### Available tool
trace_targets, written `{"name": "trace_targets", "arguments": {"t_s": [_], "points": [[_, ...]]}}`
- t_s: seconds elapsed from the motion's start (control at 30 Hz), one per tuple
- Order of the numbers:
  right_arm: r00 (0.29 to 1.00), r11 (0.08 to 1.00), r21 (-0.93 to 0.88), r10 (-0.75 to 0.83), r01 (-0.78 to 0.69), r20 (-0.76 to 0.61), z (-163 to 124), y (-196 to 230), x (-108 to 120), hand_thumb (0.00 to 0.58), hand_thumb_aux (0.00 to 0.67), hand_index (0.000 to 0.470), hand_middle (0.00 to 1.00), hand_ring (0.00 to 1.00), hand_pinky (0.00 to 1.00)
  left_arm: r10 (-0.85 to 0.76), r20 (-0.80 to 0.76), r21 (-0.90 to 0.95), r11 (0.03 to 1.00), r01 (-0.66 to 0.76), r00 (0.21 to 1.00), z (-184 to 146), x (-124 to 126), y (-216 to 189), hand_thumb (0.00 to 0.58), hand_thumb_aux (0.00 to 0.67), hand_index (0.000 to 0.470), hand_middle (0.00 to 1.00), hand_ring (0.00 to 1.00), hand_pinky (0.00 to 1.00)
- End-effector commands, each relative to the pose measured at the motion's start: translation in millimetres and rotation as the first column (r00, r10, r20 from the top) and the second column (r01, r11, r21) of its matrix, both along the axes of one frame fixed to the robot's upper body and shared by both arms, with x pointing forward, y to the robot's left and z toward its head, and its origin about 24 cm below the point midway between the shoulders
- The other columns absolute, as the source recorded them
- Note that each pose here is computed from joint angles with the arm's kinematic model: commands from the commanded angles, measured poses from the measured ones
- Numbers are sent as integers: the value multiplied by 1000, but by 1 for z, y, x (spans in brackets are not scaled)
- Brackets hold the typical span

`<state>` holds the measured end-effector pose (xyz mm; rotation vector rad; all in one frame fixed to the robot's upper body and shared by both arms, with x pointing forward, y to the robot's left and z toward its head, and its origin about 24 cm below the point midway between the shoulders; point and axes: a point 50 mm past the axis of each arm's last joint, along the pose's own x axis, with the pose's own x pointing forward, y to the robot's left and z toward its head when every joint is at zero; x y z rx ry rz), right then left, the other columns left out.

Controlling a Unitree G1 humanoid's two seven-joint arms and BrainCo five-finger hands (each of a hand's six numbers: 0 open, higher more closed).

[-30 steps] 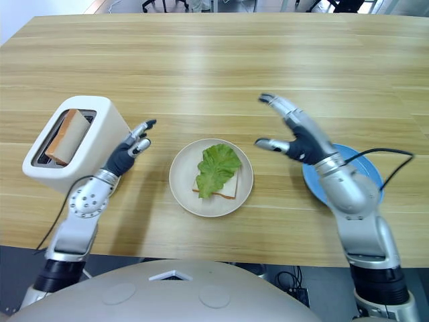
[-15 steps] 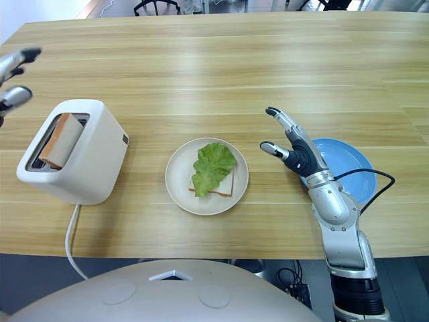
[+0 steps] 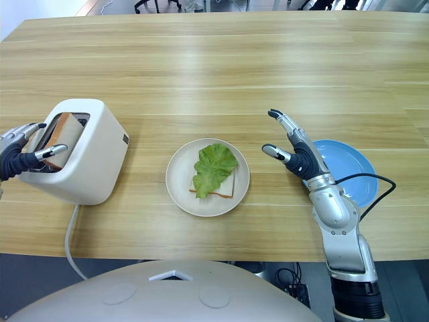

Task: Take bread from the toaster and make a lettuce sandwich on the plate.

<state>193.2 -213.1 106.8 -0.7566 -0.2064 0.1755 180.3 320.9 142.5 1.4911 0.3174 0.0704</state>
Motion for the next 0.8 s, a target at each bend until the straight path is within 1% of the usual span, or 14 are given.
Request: {"name": "trace_targets", "arguments": {"t_s": [0.03,0.13,0.17,0.2,0.23,0.3,0.33,0.37,0.4,0.43,0.47,0.67,0.8], "points": [[1000,1000,-14,-18,17,-18,-4,-5,0,0,0,0,0,0,0,0,-49,36,999,1,999,-11,0,-1,0,0,0,0,0,0],[1000,1000,-12,-14,14,-18,-4,-5,1,0,0,0,0,0,0,11,-58,71,997,-7,998,-13,-2,0,0,0,0,0,0,0],[1000,1000,-12,-13,13,-18,-4,-5,1,0,0,0,0,0,0,17,-57,78,997,-12,998,-12,-2,1,417,315,216,0,0,0],[1000,1000,-12,-13,13,-18,-4,-5,0,0,0,0,0,0,0,21,-46,83,996,-17,999,-10,-2,3,536,486,334,0,0,0],[1000,1000,-12,-13,13,-20,-4,-5,0,0,0,0,0,0,0,24,-29,86,996,-21,999,-7,-2,4,580,670,460,0,0,0],[1000,1000,-13,-14,14,-22,-5,-5,-1,0,0,0,0,0,0,17,4,95,995,-17,1000,-1,-1,3,580,670,460,0,0,0],[1000,1000,-13,-14,14,-23,-6,-5,-1,0,0,0,0,0,0,8,17,96,995,-10,1000,2,-1,1,580,670,460,278,278,278],[1000,1000,-13,-14,14,-24,-6,-5,-1,0,0,0,0,0,0,-3,25,97,995,1,1000,4,0,-1,580,670,460,278,278,278],[1000,1000,-12,-14,14,-25,-6,-5,-1,0,0,0,0,0,0,-15,34,96,995,12,999,5,0,-3,580,670,460,702,702,702],[1000,1000,-13,-15,15,-25,-6,-5,-1,0,0,0,0,0,0,-24,35,92,996,21,999,6,0,-5,580,670,460,835,835,835],[1000,1000,-13,-16,16,-26,-6,-5,-1,0,0,0,0,0,0,-30,31,89,996,27,999,5,0,-7,580,670,460,1000,1000,1000],[999,1000,-21,-21,20,-31,-7,-8,-2,0,0,0,0,0,0,-54,-13,73,996,54,998,1,-2,-13,580,670,460,1000,1000,1000],[999,999,-22,-26,25,-34,-8,-9,-2,0,0,0,0,0,0,-76,11,37,996,76,997,4,-1,-18,580,670,460,1000,1000,1000]]}}
